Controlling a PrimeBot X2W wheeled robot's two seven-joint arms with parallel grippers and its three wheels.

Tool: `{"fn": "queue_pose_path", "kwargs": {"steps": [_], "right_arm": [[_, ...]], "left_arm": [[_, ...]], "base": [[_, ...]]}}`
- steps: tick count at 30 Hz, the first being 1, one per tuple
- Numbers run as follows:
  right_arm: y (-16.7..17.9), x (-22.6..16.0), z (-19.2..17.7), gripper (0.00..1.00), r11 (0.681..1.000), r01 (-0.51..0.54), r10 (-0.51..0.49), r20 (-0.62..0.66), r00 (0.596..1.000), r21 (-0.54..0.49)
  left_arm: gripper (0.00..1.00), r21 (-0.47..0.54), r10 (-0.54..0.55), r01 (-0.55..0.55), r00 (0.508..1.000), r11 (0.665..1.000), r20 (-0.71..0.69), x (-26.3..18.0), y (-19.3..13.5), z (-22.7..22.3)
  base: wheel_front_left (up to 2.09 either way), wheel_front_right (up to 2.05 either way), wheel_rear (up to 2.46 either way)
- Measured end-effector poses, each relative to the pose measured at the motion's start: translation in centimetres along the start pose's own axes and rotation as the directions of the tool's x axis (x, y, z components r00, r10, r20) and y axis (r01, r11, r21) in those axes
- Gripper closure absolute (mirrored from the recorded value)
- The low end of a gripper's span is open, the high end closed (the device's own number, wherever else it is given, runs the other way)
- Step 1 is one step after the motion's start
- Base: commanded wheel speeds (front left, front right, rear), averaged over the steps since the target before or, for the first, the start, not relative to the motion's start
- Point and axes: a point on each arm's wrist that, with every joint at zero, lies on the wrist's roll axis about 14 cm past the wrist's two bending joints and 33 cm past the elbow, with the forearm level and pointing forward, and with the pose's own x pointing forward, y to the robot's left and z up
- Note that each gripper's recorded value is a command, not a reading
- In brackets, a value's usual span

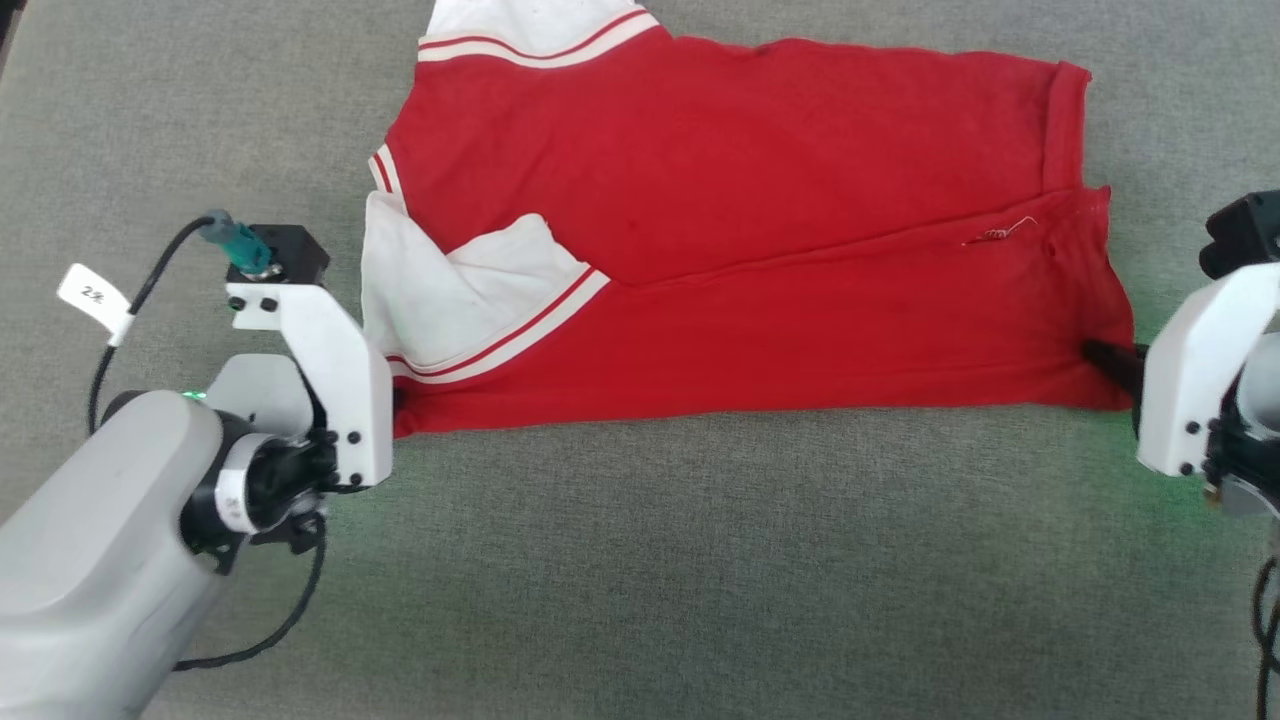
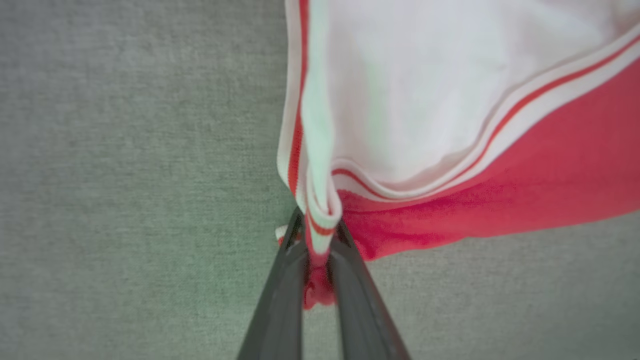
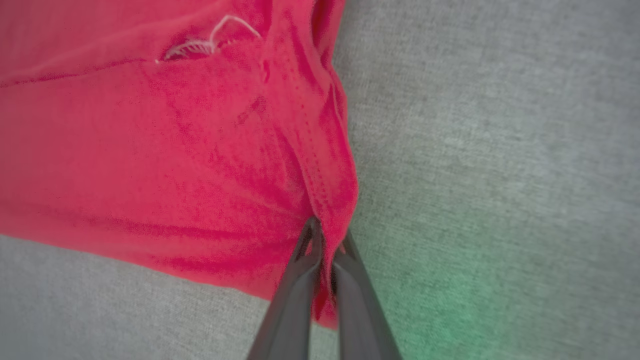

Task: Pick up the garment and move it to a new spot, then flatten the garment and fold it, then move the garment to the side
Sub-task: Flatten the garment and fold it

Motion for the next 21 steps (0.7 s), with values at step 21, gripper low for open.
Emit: {"fn": "queue_pose_path", "kwargs": {"steps": [21], "right_arm": [[-0.6,-6.7,-7.0,1.00,0.995,0.011,-0.002,-0.092,0.996,0.100]], "left_arm": [[1.00,0.040,0.034,-0.031,0.995,0.999,-0.090,-3.8,-0.8,-6.1]], "base": [[0.00,0.00,0.00]]}}
